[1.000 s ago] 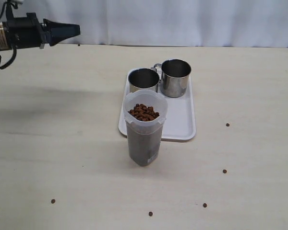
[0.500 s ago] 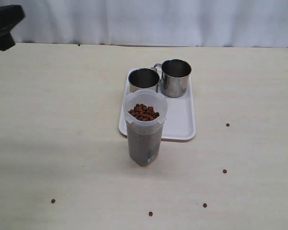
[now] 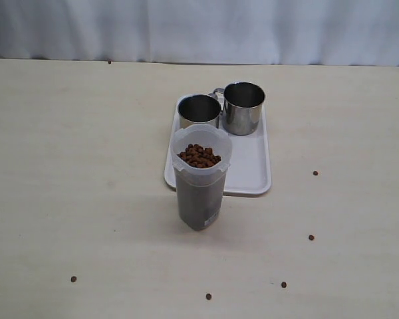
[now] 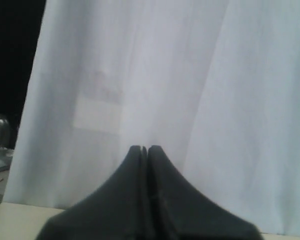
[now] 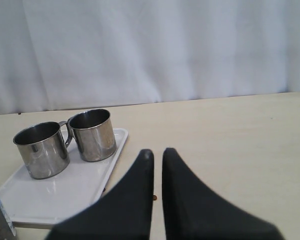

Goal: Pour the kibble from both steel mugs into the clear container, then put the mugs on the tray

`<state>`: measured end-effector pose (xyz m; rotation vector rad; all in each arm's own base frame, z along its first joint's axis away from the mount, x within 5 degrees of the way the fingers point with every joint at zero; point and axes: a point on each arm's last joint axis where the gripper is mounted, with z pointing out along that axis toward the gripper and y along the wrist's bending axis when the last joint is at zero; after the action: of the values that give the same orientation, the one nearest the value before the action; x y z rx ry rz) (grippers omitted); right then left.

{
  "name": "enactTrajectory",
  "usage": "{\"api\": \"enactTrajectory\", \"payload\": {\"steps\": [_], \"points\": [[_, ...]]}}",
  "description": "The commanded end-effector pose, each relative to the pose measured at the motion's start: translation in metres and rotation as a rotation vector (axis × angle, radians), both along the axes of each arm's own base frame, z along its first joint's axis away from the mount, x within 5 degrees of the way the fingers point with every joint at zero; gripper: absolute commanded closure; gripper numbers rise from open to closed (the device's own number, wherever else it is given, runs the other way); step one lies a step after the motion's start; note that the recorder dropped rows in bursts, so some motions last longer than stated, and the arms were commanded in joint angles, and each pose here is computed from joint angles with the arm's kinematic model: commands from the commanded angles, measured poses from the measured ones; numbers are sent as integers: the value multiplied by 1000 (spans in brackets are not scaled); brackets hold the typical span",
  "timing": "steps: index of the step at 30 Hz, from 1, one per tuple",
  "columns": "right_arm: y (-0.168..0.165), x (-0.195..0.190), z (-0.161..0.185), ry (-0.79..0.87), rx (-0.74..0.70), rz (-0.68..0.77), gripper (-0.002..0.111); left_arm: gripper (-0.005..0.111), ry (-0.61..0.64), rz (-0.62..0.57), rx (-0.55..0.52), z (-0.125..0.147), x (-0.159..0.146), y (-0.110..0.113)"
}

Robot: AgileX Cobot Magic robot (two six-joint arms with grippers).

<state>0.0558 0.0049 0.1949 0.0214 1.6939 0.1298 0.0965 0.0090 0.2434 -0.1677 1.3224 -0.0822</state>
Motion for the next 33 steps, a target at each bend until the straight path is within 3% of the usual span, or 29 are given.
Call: {"api": "enactTrajectory", "payload": {"steps": [1, 7, 10, 15, 19, 33], "points": [[0, 0, -1, 0, -16, -4, 103, 107, 37, 55, 15, -13, -11, 2], [0, 0, -1, 0, -16, -4, 103, 107, 157, 80, 93, -23, -12, 2], [0, 0, -1, 0, -16, -4, 103, 107, 114, 73, 105, -20, -21, 0], [0, 0, -1, 0, -16, -4, 103, 107, 85, 110, 62, -23, -42, 0], [0, 0, -1, 0, -16, -4, 103, 107, 158, 91, 52, -30, -41, 0], [0, 0, -1, 0, -16, -4, 103, 107, 143, 90, 17, -29, -41, 0]]}}
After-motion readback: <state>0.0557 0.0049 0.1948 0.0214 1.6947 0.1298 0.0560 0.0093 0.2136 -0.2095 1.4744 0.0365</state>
